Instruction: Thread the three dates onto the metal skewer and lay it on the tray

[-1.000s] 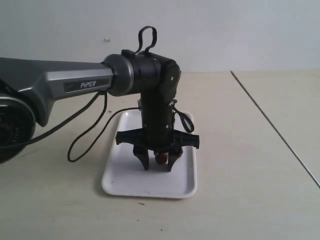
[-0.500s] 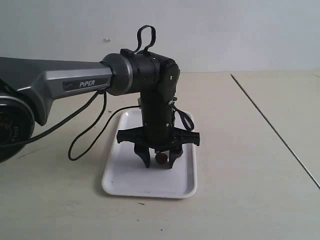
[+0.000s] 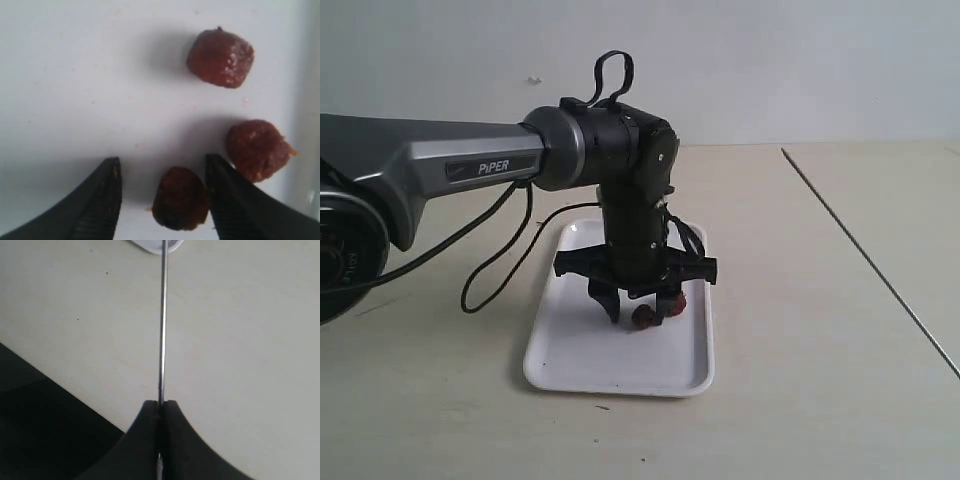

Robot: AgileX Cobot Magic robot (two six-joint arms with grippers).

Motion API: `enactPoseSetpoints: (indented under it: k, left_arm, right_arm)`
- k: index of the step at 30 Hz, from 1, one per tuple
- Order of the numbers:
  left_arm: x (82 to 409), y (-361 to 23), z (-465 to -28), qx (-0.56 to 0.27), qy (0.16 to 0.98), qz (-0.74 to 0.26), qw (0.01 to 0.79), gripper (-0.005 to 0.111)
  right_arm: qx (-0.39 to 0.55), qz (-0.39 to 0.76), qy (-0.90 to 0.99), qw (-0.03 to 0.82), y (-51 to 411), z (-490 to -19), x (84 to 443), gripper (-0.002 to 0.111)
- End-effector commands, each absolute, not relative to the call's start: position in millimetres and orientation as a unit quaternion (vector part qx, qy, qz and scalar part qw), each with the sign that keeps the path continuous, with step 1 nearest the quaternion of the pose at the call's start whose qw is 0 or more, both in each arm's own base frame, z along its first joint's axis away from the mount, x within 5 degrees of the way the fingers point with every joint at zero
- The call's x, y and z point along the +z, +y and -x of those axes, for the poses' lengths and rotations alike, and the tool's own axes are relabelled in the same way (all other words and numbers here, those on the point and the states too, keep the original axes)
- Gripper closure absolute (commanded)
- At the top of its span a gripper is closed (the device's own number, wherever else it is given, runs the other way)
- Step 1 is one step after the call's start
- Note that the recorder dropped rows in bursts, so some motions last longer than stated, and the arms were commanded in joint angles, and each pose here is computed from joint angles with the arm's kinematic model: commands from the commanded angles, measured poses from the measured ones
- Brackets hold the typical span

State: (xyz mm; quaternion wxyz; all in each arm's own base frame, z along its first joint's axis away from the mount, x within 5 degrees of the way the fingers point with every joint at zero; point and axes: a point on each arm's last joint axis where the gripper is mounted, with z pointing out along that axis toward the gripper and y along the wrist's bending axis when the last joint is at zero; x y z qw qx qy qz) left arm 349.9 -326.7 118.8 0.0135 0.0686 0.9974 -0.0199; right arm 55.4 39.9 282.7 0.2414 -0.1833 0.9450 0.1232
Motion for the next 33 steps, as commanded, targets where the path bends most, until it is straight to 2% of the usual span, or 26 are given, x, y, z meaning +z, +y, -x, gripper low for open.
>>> enactPoseSetpoints:
  k: [1, 5, 12, 21, 23, 29, 33]
  left_arm:
    - [120, -326, -352, -0.023, 0.997, -0.066, 0.020, 0.056]
    - [123, -326, -351, -0.023, 0.997, -0.074, 0.017, 0.056]
    - [152, -307, -366, -0.031, 0.992, -0.114, 0.048, 0.056]
    - [154, -306, -365, -0.031, 0.989, -0.138, 0.043, 0.056]
    - [157, -305, -364, -0.028, 0.985, -0.164, 0.040, 0.056]
    - [183, -297, -365, 0.011, 0.942, -0.327, 0.076, 0.056]
    - [206, -293, -365, 0.021, 0.924, -0.368, 0.106, 0.056]
  right_arm:
    - [0.122, 0.188, 0.944, 0.243, 40, -55, 281, 0.108]
    - [0.122, 0.188, 0.944, 0.243, 40, -55, 281, 0.108]
    - [0.122, 0.188, 0.944, 0.243, 40, -55, 281, 0.108]
    - [0.122, 0.188, 0.944, 0.243, 40, -55, 281, 0.108]
    - [0.122, 0.188, 0.944, 0.242, 40, -55, 281, 0.108]
    - [0.119, 0.189, 0.947, 0.232, 39, -53, 280, 0.108]
    - [0.119, 0.189, 0.947, 0.232, 39, -53, 280, 0.108]
